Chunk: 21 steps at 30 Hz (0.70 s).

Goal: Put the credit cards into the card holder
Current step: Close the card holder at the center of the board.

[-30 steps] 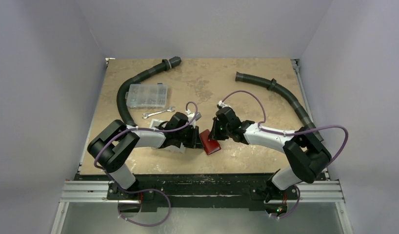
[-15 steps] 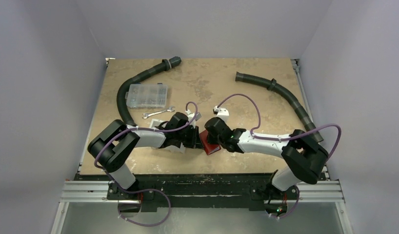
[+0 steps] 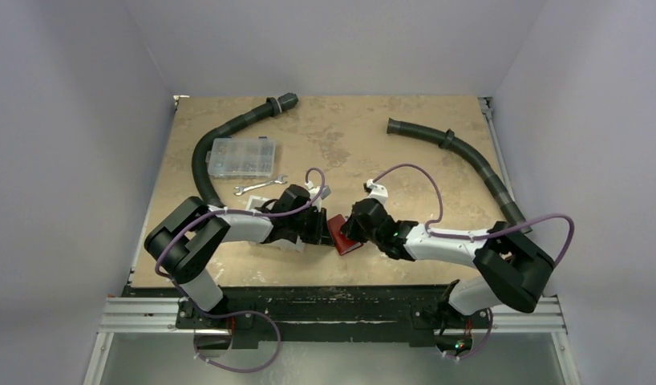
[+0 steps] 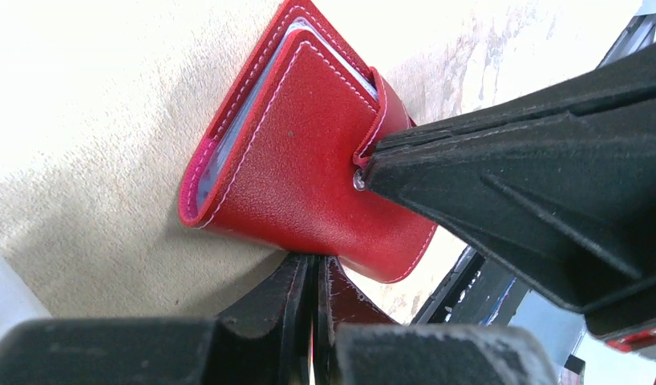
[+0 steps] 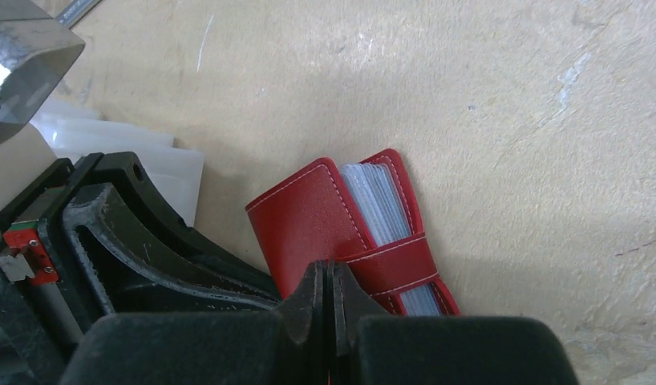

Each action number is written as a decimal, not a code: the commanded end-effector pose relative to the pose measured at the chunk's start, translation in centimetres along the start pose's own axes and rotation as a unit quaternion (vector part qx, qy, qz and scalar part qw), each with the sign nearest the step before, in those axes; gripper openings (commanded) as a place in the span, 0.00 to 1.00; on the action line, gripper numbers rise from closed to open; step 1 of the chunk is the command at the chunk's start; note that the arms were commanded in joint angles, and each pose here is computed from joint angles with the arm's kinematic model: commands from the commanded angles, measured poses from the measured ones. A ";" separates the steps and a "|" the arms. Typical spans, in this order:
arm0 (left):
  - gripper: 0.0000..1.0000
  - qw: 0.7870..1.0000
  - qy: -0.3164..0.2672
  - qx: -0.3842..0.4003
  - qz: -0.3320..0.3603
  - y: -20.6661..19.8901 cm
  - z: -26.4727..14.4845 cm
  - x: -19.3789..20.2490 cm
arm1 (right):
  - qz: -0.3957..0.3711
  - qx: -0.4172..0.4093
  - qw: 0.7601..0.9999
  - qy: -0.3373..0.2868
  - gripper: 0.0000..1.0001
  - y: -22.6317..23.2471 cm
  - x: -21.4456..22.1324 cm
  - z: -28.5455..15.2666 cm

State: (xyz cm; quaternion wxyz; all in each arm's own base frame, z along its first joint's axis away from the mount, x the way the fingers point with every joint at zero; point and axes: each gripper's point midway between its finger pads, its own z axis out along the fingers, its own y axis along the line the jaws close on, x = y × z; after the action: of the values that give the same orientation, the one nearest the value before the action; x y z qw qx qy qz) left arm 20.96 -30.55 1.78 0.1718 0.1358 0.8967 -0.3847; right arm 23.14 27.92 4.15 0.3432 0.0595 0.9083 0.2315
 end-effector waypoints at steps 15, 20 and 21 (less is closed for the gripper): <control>0.00 0.998 -0.062 -0.010 0.026 -0.1 0.9 -3.5 | 0.039 -0.133 0.958 0.251 0.00 -0.8 6.2 -2.9; 0.00 0.998 -0.062 -0.009 0.026 -0.1 0.9 -3.5 | 0.104 -0.117 0.959 0.235 0.00 -1.1 5.3 -2.2; 0.00 0.998 -0.061 -0.009 0.026 -0.1 0.9 -3.4 | 0.129 -0.115 0.959 0.226 0.00 -1.1 4.9 -2.2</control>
State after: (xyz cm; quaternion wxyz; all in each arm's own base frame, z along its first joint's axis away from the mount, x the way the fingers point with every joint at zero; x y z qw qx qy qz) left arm 20.94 -30.60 1.79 0.1713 0.1362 0.8962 -0.3860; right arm 23.23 27.44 4.50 0.2244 0.0510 0.8998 0.3706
